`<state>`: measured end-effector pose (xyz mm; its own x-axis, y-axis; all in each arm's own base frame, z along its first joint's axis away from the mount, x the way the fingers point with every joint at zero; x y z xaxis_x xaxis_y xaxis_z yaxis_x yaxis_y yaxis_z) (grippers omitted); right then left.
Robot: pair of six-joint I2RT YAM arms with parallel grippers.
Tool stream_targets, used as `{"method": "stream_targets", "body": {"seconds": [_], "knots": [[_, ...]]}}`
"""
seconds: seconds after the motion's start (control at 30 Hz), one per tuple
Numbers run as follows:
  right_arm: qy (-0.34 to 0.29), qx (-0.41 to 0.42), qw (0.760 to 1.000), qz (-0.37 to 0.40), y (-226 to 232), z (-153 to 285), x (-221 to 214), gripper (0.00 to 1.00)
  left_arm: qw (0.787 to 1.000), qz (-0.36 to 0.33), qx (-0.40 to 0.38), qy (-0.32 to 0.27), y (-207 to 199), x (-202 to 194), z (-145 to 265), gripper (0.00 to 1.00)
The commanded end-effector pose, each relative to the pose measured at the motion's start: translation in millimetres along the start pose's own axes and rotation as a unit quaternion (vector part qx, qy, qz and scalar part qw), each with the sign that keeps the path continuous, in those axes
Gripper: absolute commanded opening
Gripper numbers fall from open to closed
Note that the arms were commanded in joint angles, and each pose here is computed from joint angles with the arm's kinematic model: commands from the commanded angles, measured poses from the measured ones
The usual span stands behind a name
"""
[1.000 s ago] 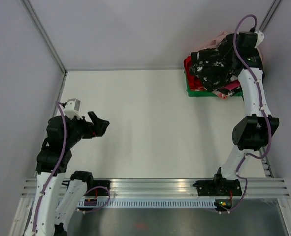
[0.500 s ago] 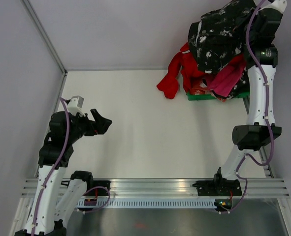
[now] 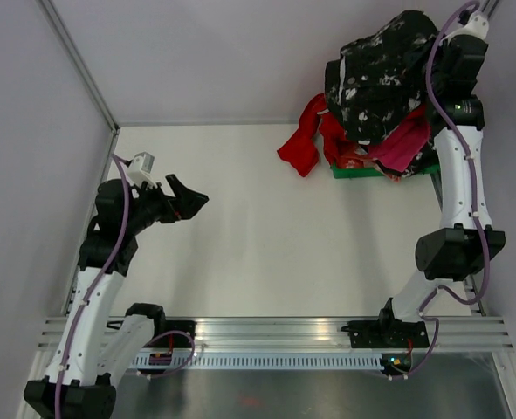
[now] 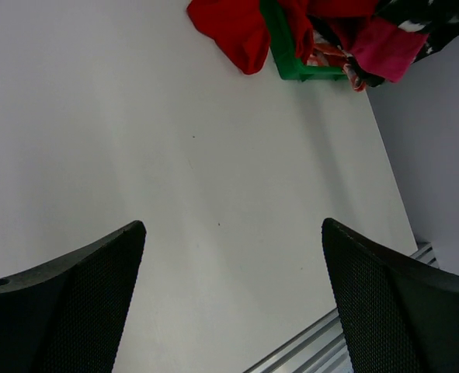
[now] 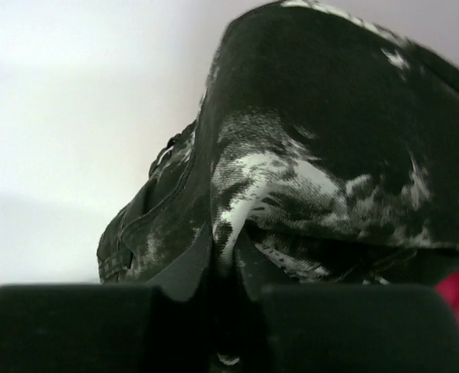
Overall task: Fold and stack the trousers
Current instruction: Move the trousers to the center of the board
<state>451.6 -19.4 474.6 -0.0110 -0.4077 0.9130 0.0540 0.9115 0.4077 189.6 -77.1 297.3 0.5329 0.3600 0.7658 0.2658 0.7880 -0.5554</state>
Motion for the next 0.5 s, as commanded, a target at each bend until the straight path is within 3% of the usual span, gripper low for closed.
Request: {"method": "stream_targets", "body": {"seconds": [0.0, 0.07, 0.17, 0.33, 0.37, 0.4, 0.47], "knots": [[-0.073, 0.086, 0.994, 0.006, 26, 38, 26, 0.18, 0.996, 0.016, -0.078, -0.031, -21, 26, -11, 1.0], [-0.035, 0.049, 0.998, 0.022, 7, 36, -5, 0.39, 0.996, 0.018, -0.089, -0.025, -23, 33, -19, 1.0], [0.03, 0.001, 0.998, 0.05, -13, 32, -33, 0.53, 0.993, 0.023, -0.114, -0.032, -27, 42, -34, 1.0], [0.121, -0.011, 0.99, 0.064, -26, 29, -66, 0.5, 0.98, 0.026, -0.191, -0.049, -65, 60, -74, 1.0], [0.125, -0.008, 0.99, 0.061, -26, 30, -69, 0.34, 0.979, 0.023, -0.198, -0.047, -74, 61, -84, 1.0], [0.13, -0.006, 0.99, 0.058, -26, 30, -73, 0.28, 0.983, 0.027, -0.18, -0.036, -73, 57, -110, 1.0], [0.138, -0.004, 0.989, 0.056, -28, 34, -79, 0.29, 0.977, 0.006, -0.212, -0.029, -109, 59, -130, 1.0]]}}
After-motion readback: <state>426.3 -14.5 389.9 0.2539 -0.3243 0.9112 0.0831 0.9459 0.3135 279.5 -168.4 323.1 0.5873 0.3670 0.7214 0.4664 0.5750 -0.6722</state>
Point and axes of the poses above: each gripper's point midway between its finger pads, its own z axis back along the fingers, its own y axis along the line the jaws close on, x = y × z, the point moved 8 cm from there along z, back along the fingers, and after that the axes turned 1 degree about z, right-handed, at the moved point
